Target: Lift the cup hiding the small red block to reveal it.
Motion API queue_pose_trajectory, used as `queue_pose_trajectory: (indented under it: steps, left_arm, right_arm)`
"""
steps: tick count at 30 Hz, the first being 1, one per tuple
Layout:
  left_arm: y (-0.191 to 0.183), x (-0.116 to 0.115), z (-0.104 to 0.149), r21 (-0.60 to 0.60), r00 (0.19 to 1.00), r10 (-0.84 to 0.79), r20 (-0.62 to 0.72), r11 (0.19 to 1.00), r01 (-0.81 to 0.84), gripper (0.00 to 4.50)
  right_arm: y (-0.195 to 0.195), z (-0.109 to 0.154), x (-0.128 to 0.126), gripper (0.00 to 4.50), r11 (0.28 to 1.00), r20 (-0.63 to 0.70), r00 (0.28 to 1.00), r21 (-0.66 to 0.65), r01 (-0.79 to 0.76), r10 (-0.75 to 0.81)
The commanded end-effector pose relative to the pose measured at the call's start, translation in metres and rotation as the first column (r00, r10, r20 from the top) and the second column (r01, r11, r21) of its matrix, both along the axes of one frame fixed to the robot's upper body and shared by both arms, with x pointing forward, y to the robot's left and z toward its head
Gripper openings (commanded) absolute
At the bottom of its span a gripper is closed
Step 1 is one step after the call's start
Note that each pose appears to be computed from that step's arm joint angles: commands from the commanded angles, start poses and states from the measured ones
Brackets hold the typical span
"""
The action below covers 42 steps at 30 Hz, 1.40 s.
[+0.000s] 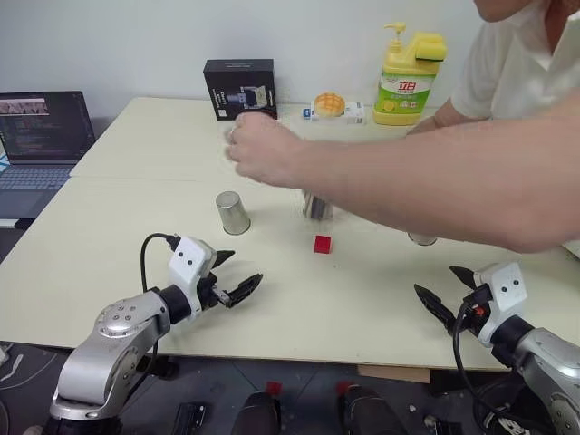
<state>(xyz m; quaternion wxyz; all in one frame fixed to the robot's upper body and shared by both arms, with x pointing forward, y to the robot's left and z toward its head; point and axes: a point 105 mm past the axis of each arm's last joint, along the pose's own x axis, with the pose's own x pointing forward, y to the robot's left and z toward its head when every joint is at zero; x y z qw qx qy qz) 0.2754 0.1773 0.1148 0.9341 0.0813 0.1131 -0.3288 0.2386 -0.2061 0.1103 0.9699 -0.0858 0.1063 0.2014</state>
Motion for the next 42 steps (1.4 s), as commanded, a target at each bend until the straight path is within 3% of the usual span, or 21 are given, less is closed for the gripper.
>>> queue_pose_trajectory:
  steps: [1,34,42]
  left_arm:
    - [-0.002,0.000,0.009,0.006,0.999,-0.019,0.030,1.000,0.019,4.49]
    - [0.013,0.007,0.013,0.016,0.998,0.050,0.049,0.999,-0.051,4.49]
    - [0.030,0.008,0.011,0.036,0.979,0.184,0.090,0.982,-0.188,4.49]
  right_arm:
    - [0.004,0.011,-0.002,4.50,1.000,0.043,0.999,-0.007,-0.011,0.012]
    - [0.008,0.012,0.004,4.50,0.999,0.048,0.998,-0.006,-0.036,0.037]
    - [0.031,0.021,-0.005,4.50,0.979,0.050,0.979,0.051,-0.198,0.196]
